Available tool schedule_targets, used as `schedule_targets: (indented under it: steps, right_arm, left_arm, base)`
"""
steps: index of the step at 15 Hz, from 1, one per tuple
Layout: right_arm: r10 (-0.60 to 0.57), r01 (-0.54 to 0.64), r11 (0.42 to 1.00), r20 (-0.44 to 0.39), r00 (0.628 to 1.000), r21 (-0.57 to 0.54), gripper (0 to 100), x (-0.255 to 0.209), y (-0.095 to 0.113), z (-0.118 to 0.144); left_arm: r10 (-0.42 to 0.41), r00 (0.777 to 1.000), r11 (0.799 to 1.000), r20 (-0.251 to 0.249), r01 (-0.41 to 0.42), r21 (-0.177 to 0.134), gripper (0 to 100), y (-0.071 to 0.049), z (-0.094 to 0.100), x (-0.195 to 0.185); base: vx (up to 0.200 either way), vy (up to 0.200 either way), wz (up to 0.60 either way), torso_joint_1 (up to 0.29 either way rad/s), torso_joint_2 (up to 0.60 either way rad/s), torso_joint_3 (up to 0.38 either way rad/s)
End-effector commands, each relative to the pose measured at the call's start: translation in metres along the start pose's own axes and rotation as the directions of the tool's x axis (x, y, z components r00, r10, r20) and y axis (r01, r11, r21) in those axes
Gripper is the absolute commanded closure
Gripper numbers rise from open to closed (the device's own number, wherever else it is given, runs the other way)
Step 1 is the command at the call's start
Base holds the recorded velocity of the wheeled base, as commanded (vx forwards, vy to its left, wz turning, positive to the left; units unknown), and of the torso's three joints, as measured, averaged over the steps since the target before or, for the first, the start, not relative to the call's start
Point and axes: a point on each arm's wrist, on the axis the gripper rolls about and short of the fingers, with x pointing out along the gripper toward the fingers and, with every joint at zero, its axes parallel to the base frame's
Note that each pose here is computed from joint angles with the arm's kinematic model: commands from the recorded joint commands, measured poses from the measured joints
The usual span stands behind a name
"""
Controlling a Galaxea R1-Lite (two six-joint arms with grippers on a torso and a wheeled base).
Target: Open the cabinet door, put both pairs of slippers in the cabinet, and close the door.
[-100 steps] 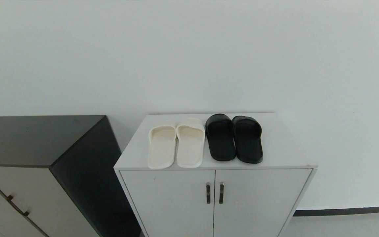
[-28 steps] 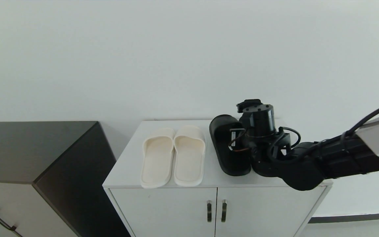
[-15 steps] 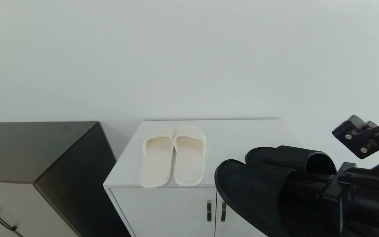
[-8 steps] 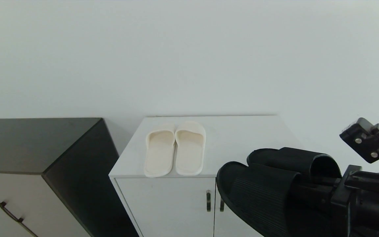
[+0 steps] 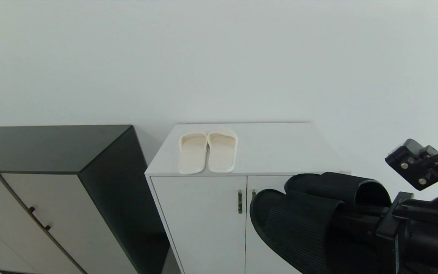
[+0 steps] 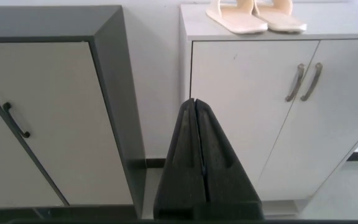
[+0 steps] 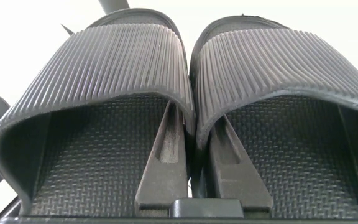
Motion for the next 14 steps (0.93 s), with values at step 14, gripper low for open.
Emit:
schedule_targets:
  steps: [14]
  right_arm:
    - [0.004,-0.004,1.0,-0.02,1.0,-0.004,100,0.0032,0.0008,-0.0071]
  left_arm:
    - [-0.017,1.0,0.998,-0.004,0.017,0.06,100,-0.0004,0.0001,0.0]
  base:
    - [0.0,0.0,0.0,-0.095,0.23,0.131]
